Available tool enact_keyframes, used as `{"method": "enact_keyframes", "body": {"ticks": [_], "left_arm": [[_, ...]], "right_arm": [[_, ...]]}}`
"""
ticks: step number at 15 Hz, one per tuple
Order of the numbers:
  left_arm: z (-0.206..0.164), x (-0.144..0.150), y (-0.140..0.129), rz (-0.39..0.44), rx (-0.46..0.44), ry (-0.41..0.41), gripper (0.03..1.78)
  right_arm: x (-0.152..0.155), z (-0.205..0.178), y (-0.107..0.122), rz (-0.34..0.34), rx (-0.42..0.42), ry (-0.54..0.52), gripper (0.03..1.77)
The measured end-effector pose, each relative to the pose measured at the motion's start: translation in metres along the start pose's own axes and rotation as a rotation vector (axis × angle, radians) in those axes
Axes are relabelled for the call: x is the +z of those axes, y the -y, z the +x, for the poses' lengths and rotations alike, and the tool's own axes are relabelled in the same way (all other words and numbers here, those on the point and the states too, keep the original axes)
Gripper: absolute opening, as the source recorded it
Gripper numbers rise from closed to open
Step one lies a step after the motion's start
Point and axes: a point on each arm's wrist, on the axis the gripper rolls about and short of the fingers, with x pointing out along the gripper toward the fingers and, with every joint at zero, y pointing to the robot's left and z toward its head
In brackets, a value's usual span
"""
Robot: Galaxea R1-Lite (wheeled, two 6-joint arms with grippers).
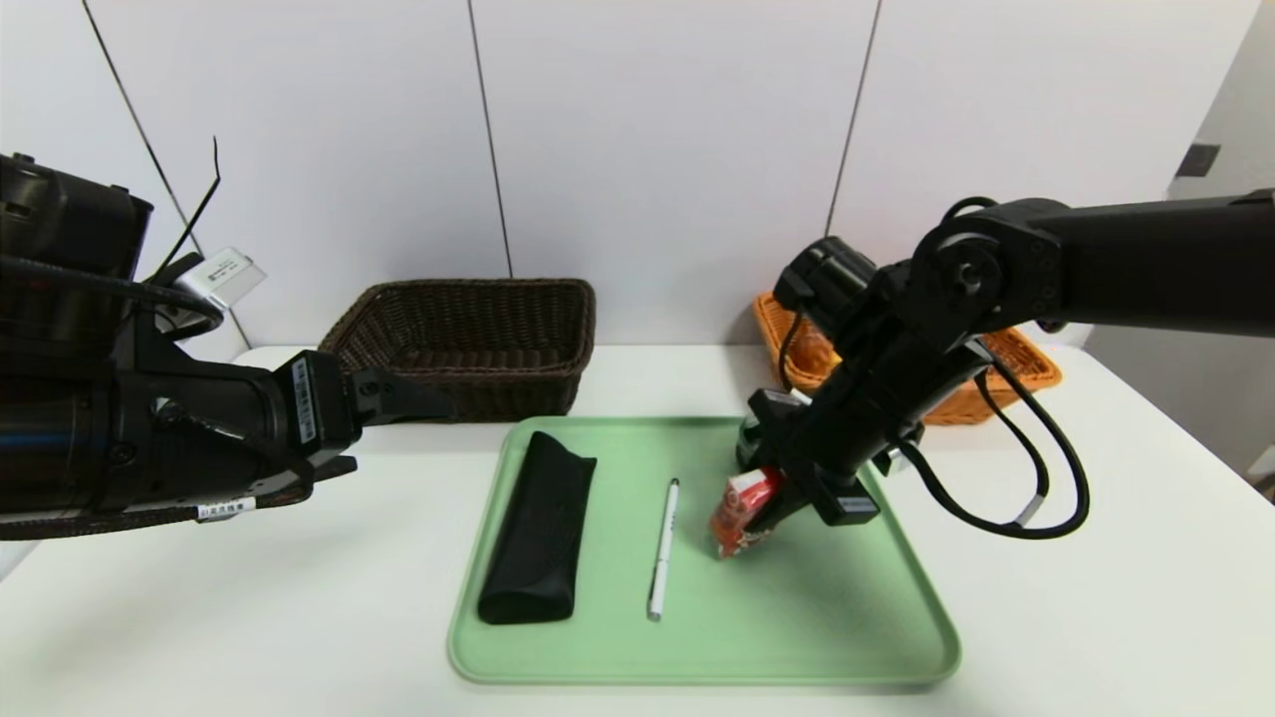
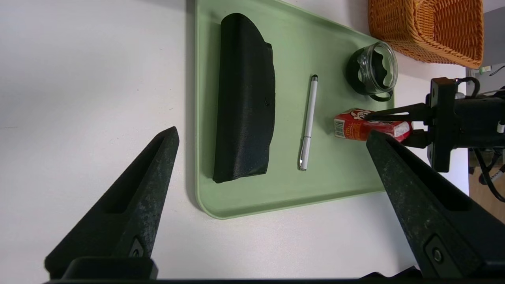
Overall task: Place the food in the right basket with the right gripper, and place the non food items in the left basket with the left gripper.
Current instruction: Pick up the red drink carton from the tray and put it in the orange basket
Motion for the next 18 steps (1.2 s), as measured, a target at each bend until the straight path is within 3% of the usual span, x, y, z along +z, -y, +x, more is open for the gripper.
{"method": "enact_keyframes", "body": {"ticks": [3, 5, 8, 15, 18], "left_arm": [[0.001, -0.001, -0.001, -0.001, 0.005, -0.003, 1.69], [0.002, -0.001, -0.002, 0.001, 0.008, -0.008, 1.69], [0.002, -0.001, -0.001, 0.003, 0.007, -0.006, 1.69], [0.003, -0.002, -0.002, 0.005, 0.010, -0.012, 1.69], [0.003, -0.002, -0.002, 0.006, 0.006, -0.011, 1.69]], "right_arm": [[-0.015, -0.031, 0.005, -0.042, 0.020, -0.033, 0.37], [-0.027, -0.064, 0.006, -0.122, 0.074, -0.115, 0.37], [-0.026, -0.117, 0.012, -0.244, 0.234, -0.197, 0.37], [-0.004, -0.206, 0.015, -0.360, 0.707, -0.052, 0.37], [0.021, -0.229, 0.018, -0.313, 0.803, 0.057, 0.37]]}}
